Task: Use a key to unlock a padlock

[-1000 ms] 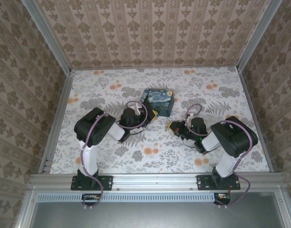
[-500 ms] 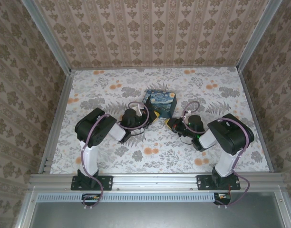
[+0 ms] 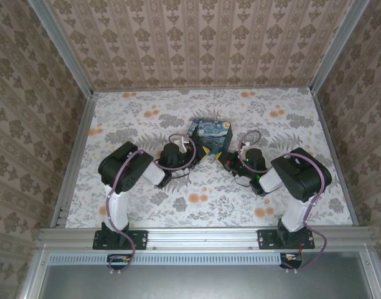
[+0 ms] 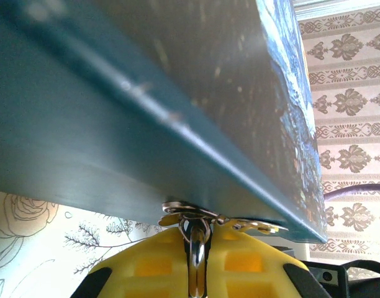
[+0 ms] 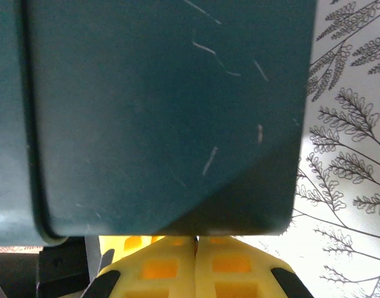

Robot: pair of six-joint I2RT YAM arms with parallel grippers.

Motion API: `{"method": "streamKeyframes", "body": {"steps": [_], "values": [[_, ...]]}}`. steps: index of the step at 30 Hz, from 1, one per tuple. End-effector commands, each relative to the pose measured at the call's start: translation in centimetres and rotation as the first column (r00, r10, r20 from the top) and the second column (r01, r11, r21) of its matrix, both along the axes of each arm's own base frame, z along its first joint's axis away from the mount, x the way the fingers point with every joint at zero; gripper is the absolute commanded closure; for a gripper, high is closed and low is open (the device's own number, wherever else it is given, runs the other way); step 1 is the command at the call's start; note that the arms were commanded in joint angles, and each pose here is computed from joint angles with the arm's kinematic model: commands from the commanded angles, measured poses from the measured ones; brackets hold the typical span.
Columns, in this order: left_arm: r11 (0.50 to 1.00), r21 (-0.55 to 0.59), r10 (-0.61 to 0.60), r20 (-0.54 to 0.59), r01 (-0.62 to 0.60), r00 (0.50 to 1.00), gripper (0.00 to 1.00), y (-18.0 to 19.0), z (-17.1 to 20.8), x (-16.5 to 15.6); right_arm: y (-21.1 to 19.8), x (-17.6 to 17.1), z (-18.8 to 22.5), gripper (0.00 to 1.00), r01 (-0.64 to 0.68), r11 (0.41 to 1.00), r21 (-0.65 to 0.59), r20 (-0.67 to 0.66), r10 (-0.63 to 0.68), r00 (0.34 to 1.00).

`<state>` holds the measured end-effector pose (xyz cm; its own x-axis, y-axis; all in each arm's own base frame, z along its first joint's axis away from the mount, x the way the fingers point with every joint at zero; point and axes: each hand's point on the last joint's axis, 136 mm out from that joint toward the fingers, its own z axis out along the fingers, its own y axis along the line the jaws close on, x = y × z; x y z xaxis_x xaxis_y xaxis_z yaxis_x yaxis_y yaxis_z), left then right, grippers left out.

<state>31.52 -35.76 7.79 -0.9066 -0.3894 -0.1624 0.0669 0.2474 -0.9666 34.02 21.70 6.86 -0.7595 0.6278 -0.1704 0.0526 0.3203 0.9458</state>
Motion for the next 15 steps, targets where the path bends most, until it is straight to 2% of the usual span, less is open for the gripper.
{"method": "streamKeyframes", "body": {"steps": [1, 15], "values": [[0.998, -0.055, -0.019, 0.033, 0.021, 0.999, 1.0, -0.59, 2.2, -0.23, 0.3, 0.67, 0.27, 1.0, 0.012, 1.0, 0.008, 0.012, -0.012, 1.0], [0.997, -0.067, -0.025, 0.027, 0.026, 0.999, 1.0, -1.08, 2.42, -0.46, 0.61, 1.0, 0.69, 1.0, 0.004, 1.0, 0.018, 0.021, -0.004, 1.0]]}}
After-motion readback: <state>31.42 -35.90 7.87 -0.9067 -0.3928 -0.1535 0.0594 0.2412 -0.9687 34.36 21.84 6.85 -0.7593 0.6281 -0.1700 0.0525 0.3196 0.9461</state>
